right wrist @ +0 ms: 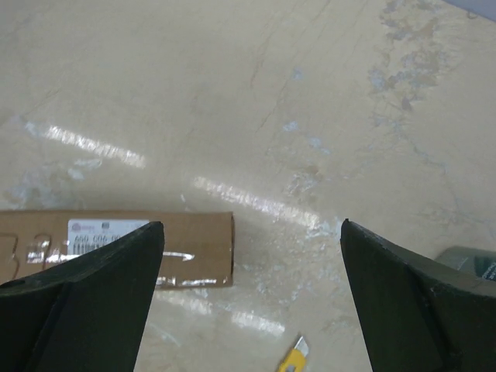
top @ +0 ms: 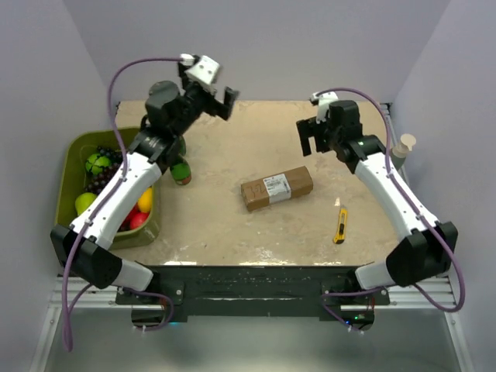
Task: Unpack the express box
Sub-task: Pick up the knife from the center of the board.
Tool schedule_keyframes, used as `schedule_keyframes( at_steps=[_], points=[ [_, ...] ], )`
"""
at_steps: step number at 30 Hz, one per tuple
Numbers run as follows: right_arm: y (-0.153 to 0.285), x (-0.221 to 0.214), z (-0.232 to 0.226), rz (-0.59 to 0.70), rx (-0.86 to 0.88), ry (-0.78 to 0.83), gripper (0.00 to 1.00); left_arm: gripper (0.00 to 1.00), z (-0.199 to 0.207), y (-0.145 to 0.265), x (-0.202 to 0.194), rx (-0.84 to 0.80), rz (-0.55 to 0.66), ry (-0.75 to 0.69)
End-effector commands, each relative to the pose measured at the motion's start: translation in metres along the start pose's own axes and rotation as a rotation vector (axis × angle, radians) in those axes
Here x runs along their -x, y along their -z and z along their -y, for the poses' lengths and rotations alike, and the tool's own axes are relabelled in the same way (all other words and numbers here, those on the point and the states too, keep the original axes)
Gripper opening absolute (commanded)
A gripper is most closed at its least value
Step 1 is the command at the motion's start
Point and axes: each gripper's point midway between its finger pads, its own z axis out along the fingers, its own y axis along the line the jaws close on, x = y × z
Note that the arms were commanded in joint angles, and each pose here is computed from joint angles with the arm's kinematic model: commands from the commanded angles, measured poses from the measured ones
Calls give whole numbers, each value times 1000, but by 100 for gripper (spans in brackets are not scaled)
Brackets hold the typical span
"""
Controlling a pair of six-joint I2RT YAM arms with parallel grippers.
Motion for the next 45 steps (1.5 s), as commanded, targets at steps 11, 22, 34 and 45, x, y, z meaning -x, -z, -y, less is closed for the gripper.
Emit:
schedule_keyframes(
  at_steps=[11, 22, 34, 45],
  points=[
    [37, -84, -3, -212, 181, -254, 92, 98, 191, 6, -162, -557, -493, 140],
    [69, -166, -4, -525, 72, -454, 76, 98, 194, 5, -190, -510, -563, 200],
    [53, -268, 18, -888, -148, -533, 68, 98, 177, -9, -170, -441, -512, 155],
    [42, -302, 18, -1020, -196, -530, 63, 98, 148, -10, -173, -373, -512, 187]
  ],
)
